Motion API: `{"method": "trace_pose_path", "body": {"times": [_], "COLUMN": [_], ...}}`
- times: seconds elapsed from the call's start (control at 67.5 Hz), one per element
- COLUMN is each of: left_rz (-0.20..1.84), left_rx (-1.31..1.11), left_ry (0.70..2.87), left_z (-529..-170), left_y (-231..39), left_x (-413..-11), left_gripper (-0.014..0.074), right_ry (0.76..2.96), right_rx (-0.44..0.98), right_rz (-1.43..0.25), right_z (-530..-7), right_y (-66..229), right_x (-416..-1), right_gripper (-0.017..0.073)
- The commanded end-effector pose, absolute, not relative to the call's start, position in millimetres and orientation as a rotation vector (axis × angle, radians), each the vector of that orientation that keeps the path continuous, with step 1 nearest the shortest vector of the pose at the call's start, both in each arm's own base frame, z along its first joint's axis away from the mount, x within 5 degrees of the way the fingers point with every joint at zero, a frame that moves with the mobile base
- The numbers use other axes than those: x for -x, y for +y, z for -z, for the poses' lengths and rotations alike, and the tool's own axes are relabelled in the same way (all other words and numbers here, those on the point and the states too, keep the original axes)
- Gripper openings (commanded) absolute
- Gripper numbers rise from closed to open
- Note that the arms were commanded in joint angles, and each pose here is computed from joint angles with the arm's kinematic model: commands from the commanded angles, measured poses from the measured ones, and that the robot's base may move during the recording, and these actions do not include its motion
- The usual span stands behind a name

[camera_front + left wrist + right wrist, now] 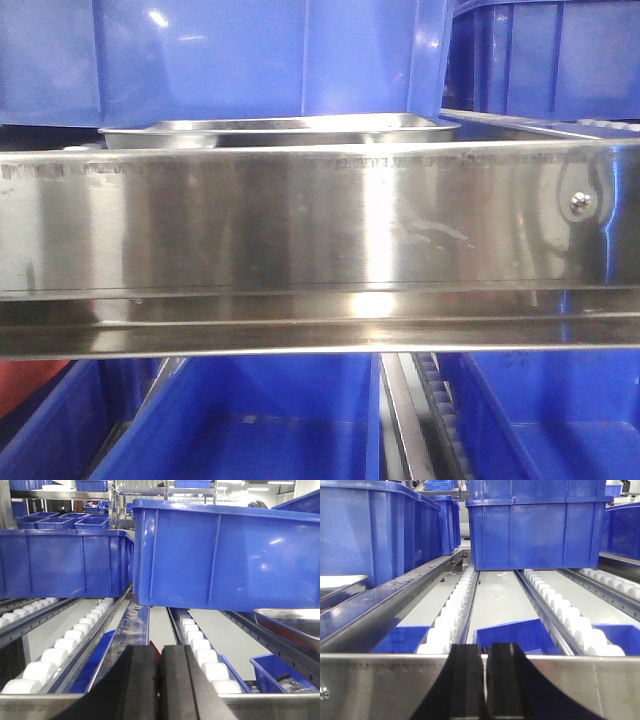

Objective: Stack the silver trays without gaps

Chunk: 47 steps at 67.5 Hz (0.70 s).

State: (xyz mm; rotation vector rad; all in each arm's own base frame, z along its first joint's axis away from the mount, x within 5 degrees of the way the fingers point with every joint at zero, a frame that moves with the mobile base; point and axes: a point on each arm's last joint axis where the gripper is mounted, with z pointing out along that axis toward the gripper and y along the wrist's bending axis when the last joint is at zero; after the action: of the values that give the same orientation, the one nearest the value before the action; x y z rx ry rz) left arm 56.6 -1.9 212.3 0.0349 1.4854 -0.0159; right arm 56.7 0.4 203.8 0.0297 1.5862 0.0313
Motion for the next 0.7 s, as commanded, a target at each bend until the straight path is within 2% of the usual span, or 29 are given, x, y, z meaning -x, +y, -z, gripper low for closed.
{"method": "trace_pose_path", "body": {"times": [0.0, 0.148, 0.267, 0.385, 0.489, 0.681], "left_rz": [0.010, 0.023, 0.021, 0.015, 0.008, -0.005], "left_rx": [-0.042, -0.035, -0.032, -0.024, -0.018, -0.008], "left_ry": [1.439, 1.361, 1.297, 1.312, 1.449, 1.722], "left_z": [-217, -228, -260, -292, -310, -350], "left_y": [-2, -2, -2, -1, 0, 1], "left_x": [-56, -54, -46, -36, -41, -69], "left_gripper": [-0.0015, -0.0015, -0.0015, -0.0015, -0.0015, -0.0015], "right_ry": [1.520, 1.204, 1.073, 1.106, 1.155, 1.391], "right_rx": [-0.035, -0.063, -0.156, -0.187, -0.180, -0.191], "right_rz": [-0.020, -0.012, -0.164, -0.241, -0.249, -0.243], "right_z": [-210, -238, -264, -297, -319, -351], "right_y": [0, -3, -4, -2, 0, 2], "right_x": [-56, -50, -42, -32, -22, -44], "right_gripper": [-0.0016, -0.0016, -0.0016, -0.0016, -0.0016, -0.0016]}}
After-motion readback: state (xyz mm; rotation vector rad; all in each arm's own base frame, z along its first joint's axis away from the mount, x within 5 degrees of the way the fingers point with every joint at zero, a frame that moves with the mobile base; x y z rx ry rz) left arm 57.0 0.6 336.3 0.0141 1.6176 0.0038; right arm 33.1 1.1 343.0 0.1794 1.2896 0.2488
